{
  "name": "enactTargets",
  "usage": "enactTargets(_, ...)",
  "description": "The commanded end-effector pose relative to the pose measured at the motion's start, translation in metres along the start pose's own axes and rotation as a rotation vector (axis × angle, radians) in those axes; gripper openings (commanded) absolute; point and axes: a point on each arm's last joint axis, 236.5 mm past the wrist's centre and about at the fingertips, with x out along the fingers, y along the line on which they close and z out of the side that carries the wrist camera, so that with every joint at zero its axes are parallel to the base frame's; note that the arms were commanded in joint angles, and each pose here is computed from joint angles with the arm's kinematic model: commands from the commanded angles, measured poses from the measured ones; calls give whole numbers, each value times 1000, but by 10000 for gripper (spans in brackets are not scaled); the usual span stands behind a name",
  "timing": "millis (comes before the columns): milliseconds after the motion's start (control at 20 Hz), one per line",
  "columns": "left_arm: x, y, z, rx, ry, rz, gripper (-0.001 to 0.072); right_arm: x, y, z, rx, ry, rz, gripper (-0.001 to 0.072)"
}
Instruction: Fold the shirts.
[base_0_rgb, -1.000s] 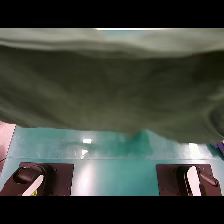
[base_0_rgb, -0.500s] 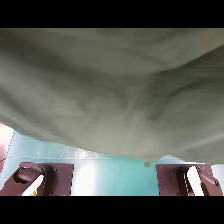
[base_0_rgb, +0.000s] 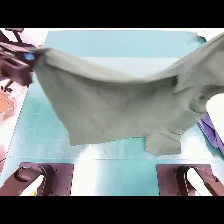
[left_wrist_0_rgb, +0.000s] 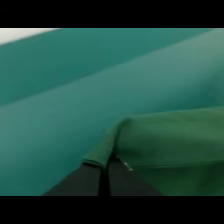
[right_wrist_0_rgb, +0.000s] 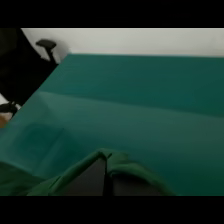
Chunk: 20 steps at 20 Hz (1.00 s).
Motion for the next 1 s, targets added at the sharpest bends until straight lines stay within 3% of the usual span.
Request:
enactTargets(0, 55, 22, -41, -11, 46, 37, 22, 71, -47, -63, 116, 139, 45, 19)
enactTargets(400, 166, 79, -102, 57, 126, 163, 22, 157, -168, -125, 335, 194, -107, 20)
enactTargets(700, 220, 104, -130, 153, 113, 209, 22, 189, -228, -159, 359, 213, -198, 20)
enactTargets(950, 246, 113, -160, 315, 168, 206, 22, 217, -249, -145, 345, 220, -170, 20)
